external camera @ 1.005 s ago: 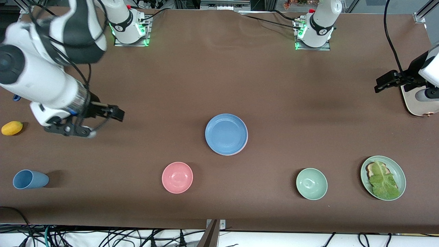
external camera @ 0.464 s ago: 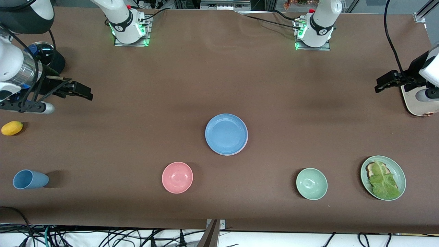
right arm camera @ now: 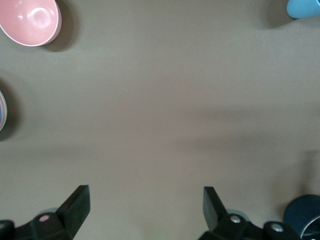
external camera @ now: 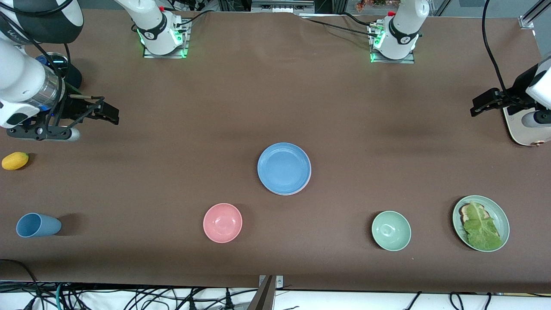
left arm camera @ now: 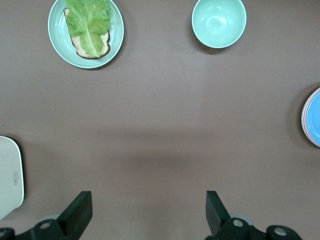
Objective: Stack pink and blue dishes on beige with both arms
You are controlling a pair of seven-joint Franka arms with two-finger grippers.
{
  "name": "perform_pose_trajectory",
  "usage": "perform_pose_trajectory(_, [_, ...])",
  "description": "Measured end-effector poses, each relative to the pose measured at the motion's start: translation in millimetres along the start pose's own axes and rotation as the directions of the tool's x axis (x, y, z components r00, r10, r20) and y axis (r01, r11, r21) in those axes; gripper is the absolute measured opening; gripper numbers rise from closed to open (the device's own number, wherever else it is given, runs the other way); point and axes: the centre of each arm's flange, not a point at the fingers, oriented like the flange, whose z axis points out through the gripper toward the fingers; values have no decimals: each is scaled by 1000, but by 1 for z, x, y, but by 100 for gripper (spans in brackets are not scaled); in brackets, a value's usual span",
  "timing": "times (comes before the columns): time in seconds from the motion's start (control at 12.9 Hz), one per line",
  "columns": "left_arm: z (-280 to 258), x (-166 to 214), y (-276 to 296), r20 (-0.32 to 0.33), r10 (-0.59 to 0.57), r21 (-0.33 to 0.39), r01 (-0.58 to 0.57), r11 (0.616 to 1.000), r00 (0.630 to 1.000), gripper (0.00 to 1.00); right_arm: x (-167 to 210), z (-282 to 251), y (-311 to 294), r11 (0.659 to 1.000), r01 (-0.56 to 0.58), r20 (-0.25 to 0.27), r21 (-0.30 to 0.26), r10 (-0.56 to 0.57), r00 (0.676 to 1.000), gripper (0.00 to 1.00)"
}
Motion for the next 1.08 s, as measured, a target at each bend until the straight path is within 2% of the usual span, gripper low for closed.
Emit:
perform_pose_trajectory(0.31, [0, 0, 0, 0, 0, 0, 0, 1000, 1000, 100, 2, -4, 27, 1000, -1, -5, 1, 1, 1000, 100])
perform_pose_trajectory(1.08, [0, 0, 0, 0, 0, 0, 0, 1000, 1000, 100, -4, -11, 28, 1000, 7, -8, 6, -7, 1000, 100])
